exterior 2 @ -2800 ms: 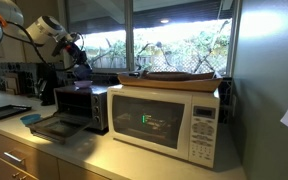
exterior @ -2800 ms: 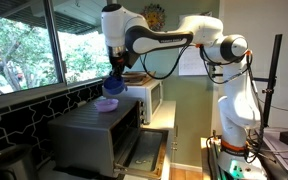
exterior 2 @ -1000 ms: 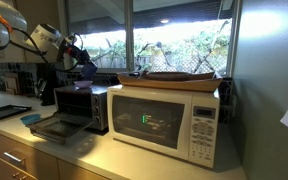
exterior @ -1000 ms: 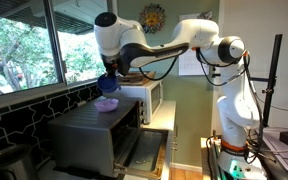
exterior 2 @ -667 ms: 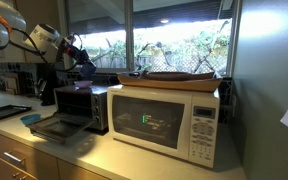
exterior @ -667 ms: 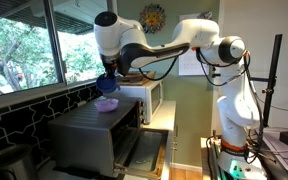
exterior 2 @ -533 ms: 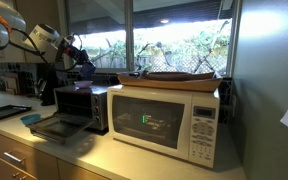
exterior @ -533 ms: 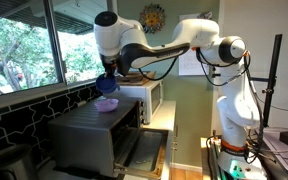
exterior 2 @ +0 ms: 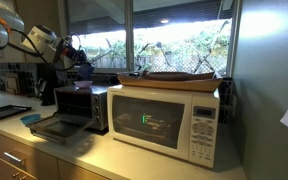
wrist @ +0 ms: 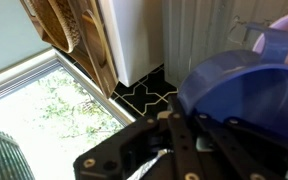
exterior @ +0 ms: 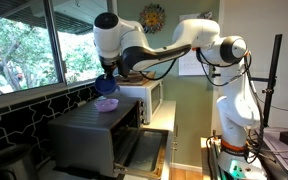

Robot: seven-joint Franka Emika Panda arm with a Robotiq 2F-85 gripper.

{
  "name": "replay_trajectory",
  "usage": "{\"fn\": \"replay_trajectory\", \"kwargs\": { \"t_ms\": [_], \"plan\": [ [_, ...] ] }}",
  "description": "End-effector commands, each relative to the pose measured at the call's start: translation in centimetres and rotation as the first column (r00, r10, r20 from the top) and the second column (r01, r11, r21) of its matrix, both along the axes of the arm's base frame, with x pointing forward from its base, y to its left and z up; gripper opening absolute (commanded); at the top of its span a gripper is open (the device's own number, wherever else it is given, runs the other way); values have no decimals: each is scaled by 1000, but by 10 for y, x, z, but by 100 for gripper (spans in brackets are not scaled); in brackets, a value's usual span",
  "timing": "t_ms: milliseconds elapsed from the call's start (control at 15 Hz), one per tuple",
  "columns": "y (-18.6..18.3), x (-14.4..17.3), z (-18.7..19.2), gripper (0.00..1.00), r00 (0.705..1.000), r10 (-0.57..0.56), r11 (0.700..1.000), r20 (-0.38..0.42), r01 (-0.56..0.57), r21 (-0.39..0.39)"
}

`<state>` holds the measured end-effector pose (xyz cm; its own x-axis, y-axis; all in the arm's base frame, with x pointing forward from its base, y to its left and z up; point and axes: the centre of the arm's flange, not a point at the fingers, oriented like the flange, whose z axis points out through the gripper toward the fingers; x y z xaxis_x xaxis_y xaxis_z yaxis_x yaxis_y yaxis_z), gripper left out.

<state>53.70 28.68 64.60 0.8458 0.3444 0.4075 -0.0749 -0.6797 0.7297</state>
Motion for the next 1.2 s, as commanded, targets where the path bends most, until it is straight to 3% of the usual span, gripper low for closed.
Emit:
{"fn": "replay_trajectory", "kwargs": {
  "t_ms": [0,1133],
  "plan": [
    [1,-9,-6,1,999,48,998,-1,-48,-51],
    [14,-16,-14,1,991,129,979,-35,-133,-152]
  ]
}}
